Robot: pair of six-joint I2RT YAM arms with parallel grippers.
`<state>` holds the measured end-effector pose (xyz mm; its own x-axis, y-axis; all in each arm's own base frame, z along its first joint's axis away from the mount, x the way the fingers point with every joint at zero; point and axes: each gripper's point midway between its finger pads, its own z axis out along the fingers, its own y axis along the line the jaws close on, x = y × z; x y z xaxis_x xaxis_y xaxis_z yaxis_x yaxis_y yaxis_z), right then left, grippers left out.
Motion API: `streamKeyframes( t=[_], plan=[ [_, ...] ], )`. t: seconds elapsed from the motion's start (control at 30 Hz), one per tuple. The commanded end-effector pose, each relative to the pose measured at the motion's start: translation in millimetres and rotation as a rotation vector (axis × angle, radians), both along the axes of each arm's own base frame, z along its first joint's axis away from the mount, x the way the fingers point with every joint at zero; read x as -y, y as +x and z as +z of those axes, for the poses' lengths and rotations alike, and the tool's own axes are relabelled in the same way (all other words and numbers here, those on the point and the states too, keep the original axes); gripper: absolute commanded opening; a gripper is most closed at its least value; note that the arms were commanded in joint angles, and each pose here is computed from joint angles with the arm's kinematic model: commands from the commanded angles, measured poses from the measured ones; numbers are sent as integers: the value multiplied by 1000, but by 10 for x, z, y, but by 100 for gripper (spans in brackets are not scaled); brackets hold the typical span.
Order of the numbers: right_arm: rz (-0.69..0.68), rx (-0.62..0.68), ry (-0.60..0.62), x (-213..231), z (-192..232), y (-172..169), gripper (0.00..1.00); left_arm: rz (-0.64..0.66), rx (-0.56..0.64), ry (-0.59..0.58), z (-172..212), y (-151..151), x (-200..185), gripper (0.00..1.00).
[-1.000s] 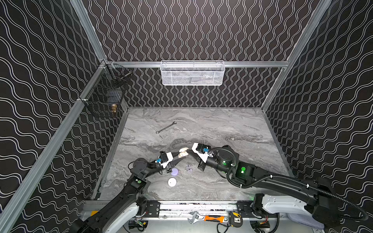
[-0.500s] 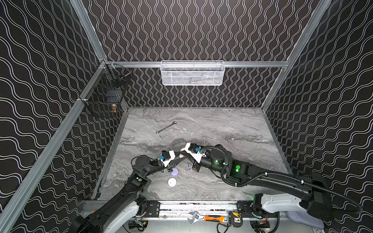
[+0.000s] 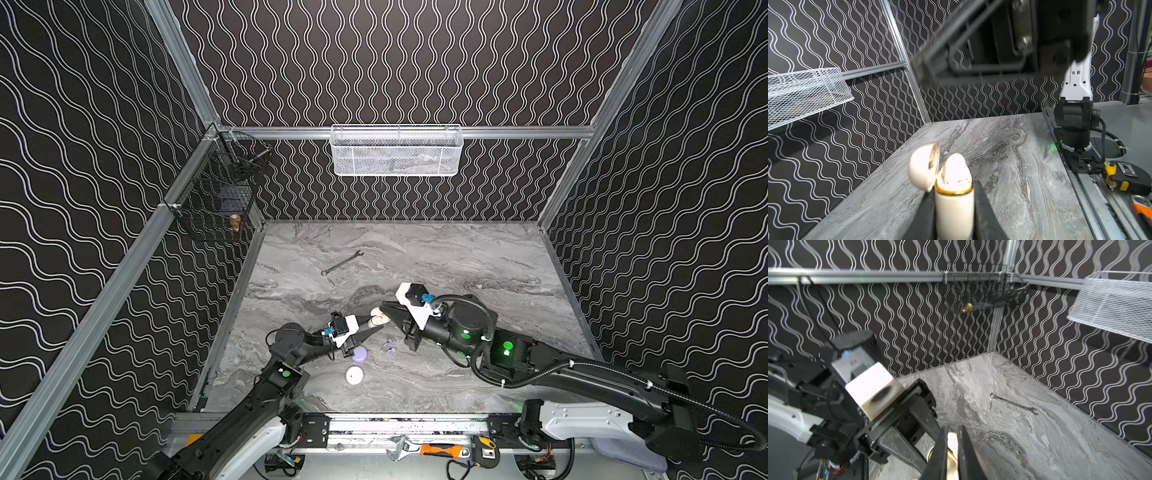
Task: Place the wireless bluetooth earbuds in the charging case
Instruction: 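Open the right gripper and raise it away from the case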
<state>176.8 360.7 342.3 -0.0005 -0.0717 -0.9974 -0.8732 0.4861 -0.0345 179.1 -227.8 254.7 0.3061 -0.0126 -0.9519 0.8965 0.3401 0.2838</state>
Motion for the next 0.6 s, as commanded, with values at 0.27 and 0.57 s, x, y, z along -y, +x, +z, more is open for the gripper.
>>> streamKeyframes(
  t=[0.27,0.57],
  plan=[
    [-175,-65,-115,77,-424,478,13,-169,121,-25,107,-279,75,0],
    [61,-83,-175,-162,-572,189,13,-126,106,-19,96,-244,45,0]
  ],
)
